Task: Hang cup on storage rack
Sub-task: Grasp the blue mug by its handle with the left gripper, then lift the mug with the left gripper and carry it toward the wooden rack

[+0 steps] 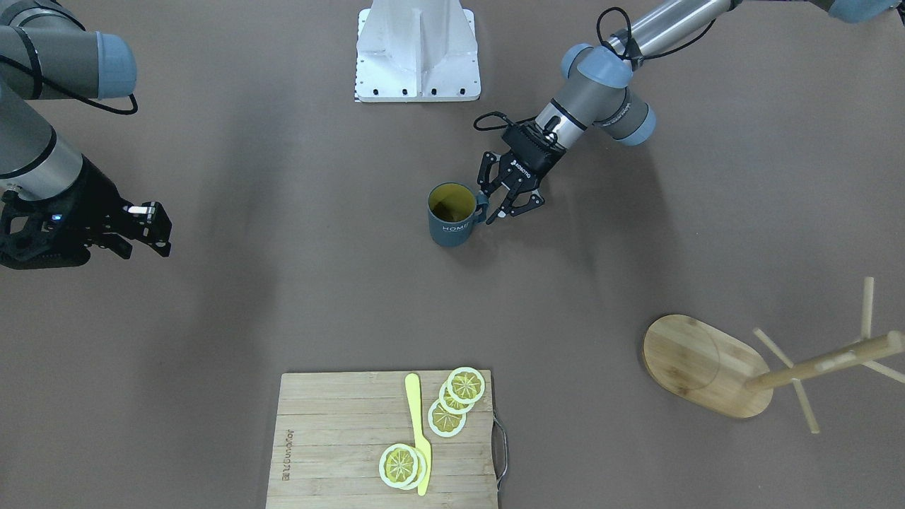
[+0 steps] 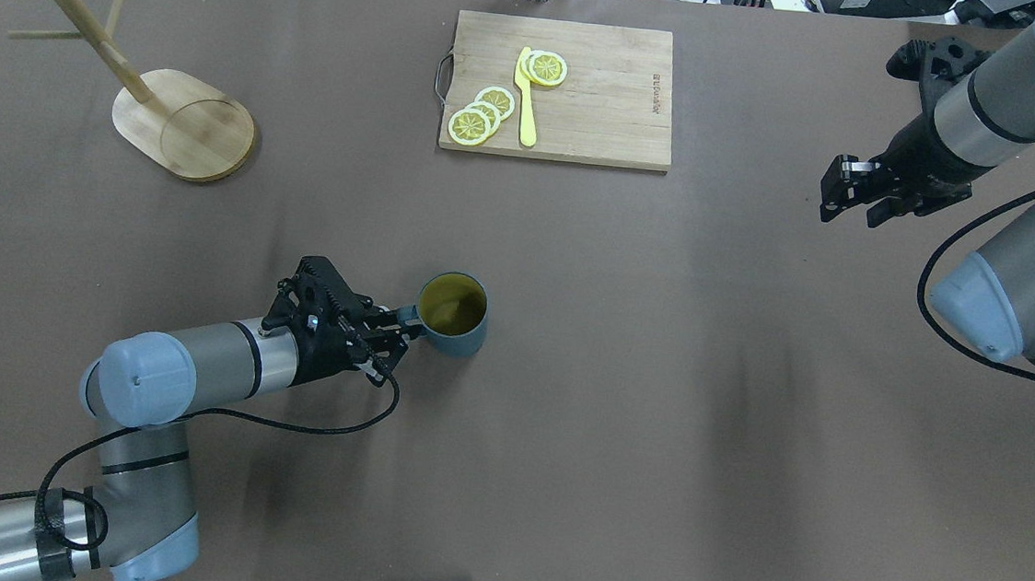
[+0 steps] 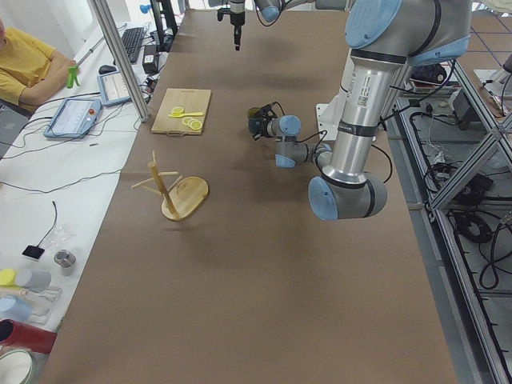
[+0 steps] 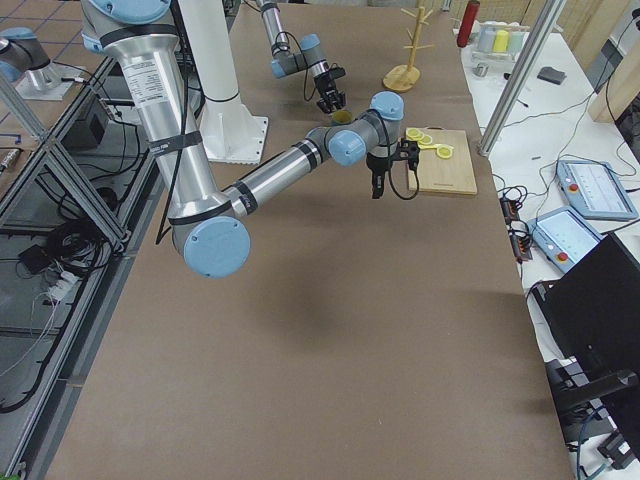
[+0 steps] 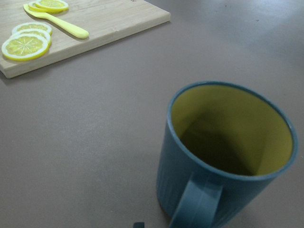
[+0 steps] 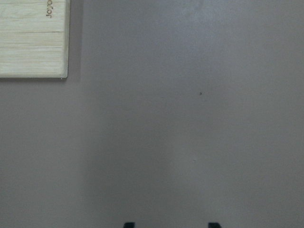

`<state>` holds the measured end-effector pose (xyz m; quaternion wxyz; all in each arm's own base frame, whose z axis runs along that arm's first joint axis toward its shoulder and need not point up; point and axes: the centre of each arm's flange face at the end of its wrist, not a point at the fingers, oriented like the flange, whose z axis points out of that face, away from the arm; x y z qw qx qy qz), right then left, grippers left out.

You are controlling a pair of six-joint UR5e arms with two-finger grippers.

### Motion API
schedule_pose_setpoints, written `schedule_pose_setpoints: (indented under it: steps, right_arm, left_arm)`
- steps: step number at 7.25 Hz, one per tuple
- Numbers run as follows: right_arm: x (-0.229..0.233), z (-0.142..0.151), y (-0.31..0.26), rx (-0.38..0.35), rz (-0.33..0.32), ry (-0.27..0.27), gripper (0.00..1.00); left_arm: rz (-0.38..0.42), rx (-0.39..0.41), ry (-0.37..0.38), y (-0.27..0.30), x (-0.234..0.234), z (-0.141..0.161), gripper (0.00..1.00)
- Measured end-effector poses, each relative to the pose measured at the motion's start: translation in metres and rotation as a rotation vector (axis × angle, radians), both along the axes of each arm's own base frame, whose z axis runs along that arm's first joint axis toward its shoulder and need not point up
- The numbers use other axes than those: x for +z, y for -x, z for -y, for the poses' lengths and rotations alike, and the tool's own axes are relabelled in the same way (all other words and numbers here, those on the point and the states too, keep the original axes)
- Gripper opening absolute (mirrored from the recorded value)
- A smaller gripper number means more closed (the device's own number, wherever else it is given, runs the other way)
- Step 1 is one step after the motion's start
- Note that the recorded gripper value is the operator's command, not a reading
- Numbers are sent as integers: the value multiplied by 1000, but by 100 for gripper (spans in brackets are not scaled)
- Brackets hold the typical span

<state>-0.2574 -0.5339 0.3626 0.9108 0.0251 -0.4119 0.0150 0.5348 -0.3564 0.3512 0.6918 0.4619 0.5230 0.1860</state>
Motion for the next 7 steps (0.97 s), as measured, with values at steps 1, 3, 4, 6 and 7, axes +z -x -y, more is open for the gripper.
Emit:
schedule_pose_setpoints:
  steps: [1,3,4,6,7]
  right_arm:
    - [-1,0,0,1,1,0,60]
    - [-2,-1,0,3,2,0,60]
    - [-2,-1,0,3,2,0,60]
    - [-2,-1,-1,3,2,0,62]
    - [-2,-1,-1,3,3,-1,62]
  left_arm:
    - [-15,-2,-2,-1,-6,1,0]
    - [-40,-4,10,2,-14,2,0]
    - [-82,-11,38,11,-27,4,0]
    - [-196,-52,153,44,-46,22,0]
    - [-278,-90,297,66,-42,40,0]
